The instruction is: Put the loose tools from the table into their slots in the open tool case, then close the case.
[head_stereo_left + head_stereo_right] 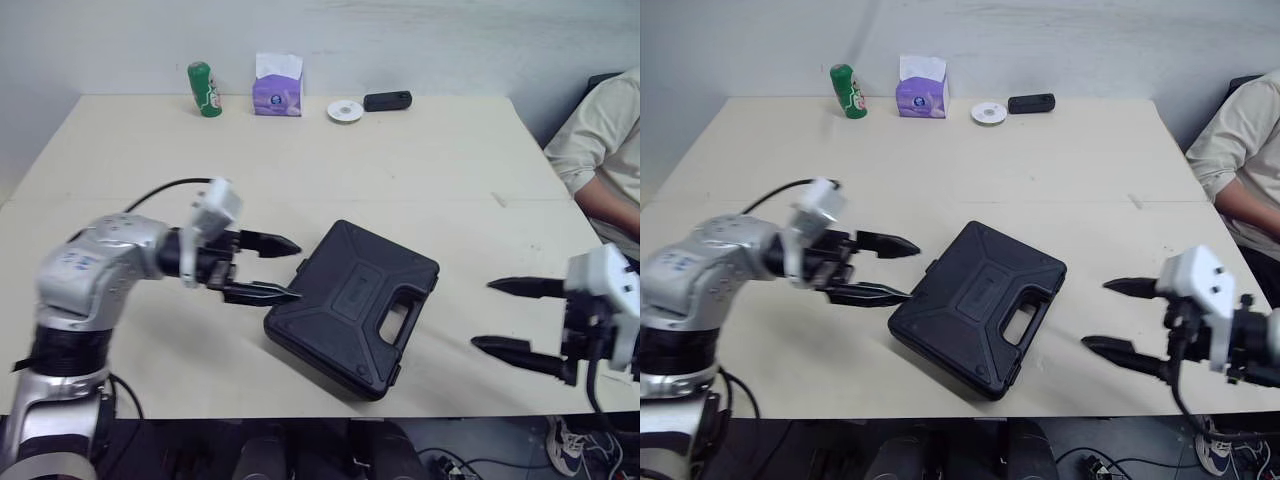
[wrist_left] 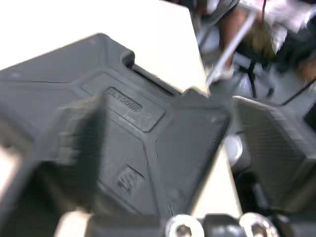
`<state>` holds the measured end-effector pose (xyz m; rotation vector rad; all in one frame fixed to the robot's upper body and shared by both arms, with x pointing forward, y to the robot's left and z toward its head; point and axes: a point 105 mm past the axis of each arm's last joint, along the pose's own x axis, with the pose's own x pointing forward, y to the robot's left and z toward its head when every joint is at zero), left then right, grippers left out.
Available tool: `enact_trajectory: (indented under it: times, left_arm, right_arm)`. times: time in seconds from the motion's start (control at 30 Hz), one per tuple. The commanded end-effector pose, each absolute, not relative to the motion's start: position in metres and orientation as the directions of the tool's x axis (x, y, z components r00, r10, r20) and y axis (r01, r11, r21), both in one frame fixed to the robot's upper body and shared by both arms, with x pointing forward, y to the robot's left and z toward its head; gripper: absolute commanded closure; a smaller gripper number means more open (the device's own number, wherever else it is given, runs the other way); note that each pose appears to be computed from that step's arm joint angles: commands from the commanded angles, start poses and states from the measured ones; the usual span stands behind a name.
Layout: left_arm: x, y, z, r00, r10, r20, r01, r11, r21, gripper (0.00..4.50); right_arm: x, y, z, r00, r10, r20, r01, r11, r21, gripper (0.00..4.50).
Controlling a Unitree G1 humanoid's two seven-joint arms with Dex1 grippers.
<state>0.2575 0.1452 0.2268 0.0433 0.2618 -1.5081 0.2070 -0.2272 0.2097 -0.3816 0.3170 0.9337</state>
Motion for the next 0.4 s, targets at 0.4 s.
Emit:
enact_trajectory:
  times: [0.4]
  left_arm:
    - [0.261,0.276,0.241,0.523,-0.802,-0.288,0.842,0.539,0.026,0.04]
  right_arm:
    - [0.216,-0.298,0.256,0.755,0.542,-0.369,-0.654,0.658,-0.373,0.0]
